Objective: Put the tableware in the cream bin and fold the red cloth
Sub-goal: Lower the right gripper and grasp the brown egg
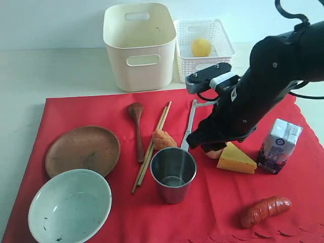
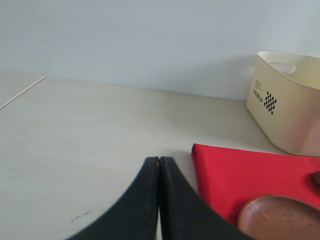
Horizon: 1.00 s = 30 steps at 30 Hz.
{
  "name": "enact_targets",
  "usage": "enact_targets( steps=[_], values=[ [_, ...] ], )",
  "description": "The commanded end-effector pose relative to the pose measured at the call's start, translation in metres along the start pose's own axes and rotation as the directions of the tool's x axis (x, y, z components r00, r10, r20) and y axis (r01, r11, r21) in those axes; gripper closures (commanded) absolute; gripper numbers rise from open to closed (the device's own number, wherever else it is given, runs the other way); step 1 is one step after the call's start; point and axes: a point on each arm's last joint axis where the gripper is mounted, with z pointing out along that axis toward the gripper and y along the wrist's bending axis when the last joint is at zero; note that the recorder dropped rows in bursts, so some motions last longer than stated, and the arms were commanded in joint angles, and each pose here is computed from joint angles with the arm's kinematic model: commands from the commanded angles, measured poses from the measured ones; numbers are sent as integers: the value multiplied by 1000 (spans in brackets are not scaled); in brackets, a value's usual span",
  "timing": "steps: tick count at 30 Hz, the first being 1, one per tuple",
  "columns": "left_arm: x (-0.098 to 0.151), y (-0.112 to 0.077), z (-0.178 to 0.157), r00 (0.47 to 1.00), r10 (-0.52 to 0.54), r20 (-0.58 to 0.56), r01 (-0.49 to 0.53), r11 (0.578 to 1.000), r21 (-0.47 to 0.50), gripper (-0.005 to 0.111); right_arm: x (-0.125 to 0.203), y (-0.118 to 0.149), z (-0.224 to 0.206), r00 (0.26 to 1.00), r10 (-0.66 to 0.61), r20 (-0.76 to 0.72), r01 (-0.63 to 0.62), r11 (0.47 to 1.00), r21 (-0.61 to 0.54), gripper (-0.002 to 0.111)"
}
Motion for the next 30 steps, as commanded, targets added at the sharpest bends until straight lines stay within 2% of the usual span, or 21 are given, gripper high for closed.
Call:
enact_targets(
  steps=[1,5,13,25,30],
  values=[
    [-2,0,-1,1000,-6,21,6,1000,3,105,-3,0,13,1000,-7,20,7,1000,8,49],
    [-2,0,-1,1000,-6,21,6,1000,3,105,-5,-1,21,999,-7,33,6,1000,10,49],
    [-2,0,-1,1000,-6,21,6,1000,3,105,0,-2,46,999,-11,-31,12,1000,17,49],
    [-2,0,-1,1000,-6,21,6,1000,3,105,-3,-3,47,1000,-6,-3,6,1000,18,50],
    [-2,0,-1,1000,-6,21,6,1000,3,105,-4,-3,47,1000,-7,12,6,1000,18,55]
  ],
)
